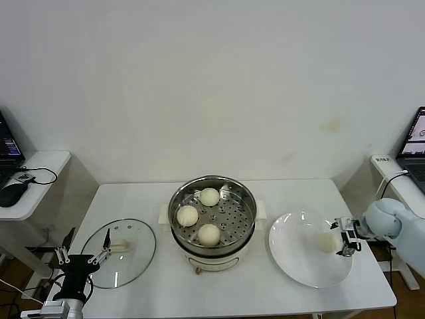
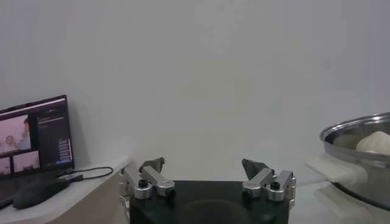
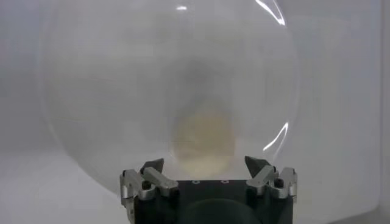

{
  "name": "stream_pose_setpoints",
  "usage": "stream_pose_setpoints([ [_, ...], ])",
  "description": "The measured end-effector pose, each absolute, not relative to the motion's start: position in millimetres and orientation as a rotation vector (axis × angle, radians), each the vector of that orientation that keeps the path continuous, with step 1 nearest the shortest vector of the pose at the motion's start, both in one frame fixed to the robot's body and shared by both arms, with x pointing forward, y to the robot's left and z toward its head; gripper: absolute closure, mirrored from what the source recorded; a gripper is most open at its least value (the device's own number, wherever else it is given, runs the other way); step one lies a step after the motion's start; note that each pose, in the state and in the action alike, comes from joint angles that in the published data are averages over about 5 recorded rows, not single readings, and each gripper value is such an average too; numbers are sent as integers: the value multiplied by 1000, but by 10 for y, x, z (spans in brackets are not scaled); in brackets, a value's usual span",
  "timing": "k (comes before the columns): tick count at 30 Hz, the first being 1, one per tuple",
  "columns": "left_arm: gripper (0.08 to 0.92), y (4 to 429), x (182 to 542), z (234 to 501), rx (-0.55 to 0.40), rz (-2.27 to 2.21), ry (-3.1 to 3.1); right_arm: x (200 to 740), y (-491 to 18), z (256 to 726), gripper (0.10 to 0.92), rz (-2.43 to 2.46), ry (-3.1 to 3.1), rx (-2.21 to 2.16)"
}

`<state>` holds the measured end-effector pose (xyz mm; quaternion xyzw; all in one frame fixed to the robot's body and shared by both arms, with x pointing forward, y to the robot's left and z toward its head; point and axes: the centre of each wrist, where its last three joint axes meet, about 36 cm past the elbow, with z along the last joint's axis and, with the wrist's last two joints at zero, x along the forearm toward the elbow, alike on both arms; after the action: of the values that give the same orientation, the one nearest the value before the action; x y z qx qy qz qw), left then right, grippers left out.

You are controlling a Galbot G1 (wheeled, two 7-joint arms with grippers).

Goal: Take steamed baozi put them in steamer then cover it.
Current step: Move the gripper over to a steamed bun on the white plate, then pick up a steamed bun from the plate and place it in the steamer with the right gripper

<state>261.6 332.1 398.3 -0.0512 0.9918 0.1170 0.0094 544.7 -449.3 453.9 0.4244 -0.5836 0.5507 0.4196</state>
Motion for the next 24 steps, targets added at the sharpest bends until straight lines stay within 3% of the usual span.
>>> stream_pose_setpoints([
  [5, 177, 3330, 2609, 3984, -164, 368, 3096, 5497, -4450, 4476, 242, 1367, -1471, 1065],
  [15, 177, 3320, 2609, 4012, -174, 358, 3081, 5574, -4428, 4494, 399, 1348, -1470, 1058],
  [24, 177, 3302, 2632, 4030, -166, 351, 3072, 5685, -4360, 4978, 428, 1353, -1495, 1058],
])
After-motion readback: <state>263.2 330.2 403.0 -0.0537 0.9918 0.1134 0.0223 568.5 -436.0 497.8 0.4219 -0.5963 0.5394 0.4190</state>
